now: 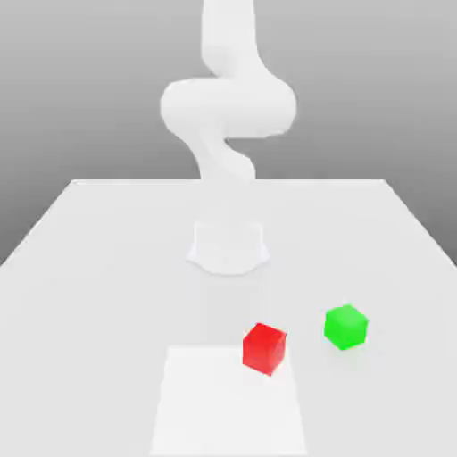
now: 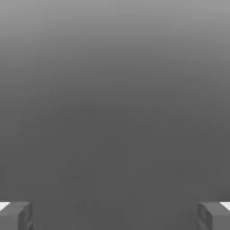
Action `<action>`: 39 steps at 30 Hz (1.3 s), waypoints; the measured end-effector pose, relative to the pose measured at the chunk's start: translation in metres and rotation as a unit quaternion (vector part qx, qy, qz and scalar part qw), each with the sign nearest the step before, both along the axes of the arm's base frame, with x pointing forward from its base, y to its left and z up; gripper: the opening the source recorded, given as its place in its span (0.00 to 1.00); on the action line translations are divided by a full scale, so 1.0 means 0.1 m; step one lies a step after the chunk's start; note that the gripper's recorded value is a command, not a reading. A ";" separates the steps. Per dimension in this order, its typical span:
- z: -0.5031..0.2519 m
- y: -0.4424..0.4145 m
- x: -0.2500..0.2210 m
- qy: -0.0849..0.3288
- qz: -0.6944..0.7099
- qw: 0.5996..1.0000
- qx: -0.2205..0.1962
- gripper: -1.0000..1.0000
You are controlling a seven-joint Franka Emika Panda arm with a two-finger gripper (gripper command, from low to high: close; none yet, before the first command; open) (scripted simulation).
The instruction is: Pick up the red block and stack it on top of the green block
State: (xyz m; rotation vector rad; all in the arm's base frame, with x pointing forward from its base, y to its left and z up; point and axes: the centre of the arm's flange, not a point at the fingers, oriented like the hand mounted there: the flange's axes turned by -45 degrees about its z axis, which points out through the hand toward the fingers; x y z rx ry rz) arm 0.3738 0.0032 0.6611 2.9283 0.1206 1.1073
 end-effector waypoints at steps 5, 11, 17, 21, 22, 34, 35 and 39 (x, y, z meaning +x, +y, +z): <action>-1.24 0.15 0.40 0.089 0.101 0.989 -0.054 0.50; -2.75 0.36 0.37 0.190 0.235 0.947 -0.112 0.50; -4.28 0.51 -0.21 0.291 0.387 0.860 -0.160 0.50; -4.85 0.54 -0.36 0.309 0.419 0.837 -0.168 0.50; -4.94 0.54 -0.37 0.310 0.420 0.837 -0.168 0.50; -5.03 0.53 -0.38 0.312 0.420 0.836 -0.168 0.00; -4.95 0.53 -0.38 0.311 0.420 0.836 -0.168 0.00; -4.63 0.52 -0.39 0.312 0.419 0.836 -0.167 0.00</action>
